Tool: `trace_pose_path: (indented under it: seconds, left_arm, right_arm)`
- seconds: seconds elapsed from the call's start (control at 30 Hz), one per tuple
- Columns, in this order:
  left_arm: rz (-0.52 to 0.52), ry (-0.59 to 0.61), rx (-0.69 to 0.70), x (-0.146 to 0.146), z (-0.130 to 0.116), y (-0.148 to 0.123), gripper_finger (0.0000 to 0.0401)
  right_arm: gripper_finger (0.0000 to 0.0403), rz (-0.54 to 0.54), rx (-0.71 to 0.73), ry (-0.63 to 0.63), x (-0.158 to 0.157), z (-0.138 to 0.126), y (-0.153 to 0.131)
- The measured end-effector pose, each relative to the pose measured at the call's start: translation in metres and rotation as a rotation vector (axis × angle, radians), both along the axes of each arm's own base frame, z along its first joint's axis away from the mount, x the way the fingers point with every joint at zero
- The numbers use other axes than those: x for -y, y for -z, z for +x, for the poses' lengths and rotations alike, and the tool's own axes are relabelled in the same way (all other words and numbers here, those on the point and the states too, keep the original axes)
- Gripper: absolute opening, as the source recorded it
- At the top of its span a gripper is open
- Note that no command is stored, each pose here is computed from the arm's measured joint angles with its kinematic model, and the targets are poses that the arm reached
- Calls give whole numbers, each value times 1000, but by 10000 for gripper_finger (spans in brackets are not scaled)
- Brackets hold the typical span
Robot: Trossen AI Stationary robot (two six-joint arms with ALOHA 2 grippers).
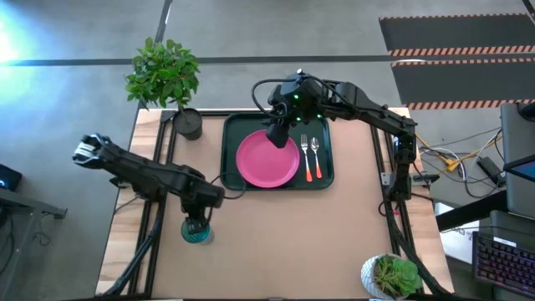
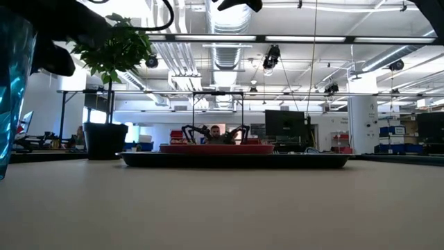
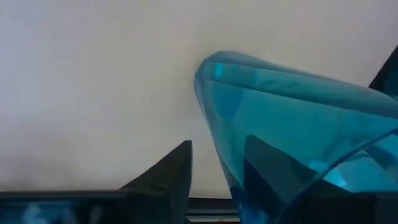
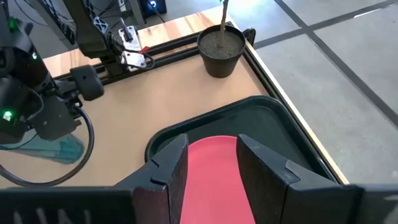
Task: Pick and place plate/cup/fork/spoon on tray
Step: Put the blue glass on the green tray on top of the pink plate
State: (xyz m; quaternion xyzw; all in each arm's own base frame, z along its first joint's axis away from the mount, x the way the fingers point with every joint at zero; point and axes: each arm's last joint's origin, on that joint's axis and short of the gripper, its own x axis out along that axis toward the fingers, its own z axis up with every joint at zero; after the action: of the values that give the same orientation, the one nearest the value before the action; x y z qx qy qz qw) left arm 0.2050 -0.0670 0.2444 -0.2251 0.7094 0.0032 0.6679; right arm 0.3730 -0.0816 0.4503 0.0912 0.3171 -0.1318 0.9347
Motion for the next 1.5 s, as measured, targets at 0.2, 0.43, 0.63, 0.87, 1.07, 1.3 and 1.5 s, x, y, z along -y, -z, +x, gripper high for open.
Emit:
trace_pose_path:
  seconds: [0.2,0.43,0.63,0.87,1.07,1.3,1.5]
  left_arm:
    - [21,37,19,1,5,1,11]
    - [200,19,138,-3,13,-16,2]
    - [486,-91,425,-16,20,-78,1]
    - [781,-262,550,-76,6,-148,1]
    - [822,-322,539,-136,-3,-179,0]
    - [730,-313,404,-194,15,-155,0]
    - [737,-246,300,-231,47,-119,0]
  right_arm:
    - [125,-17,-4,-14,0,0,0]
    - [125,-40,-9,-29,0,0,0]
    - [125,-40,-9,-29,0,0,0]
    - [125,-39,-12,-29,0,0,0]
    - [125,-32,-13,-23,0,0,0]
    - [125,-29,-2,-17,-2,-8,-6]
    - [125,-12,-1,-4,-3,-17,-12]
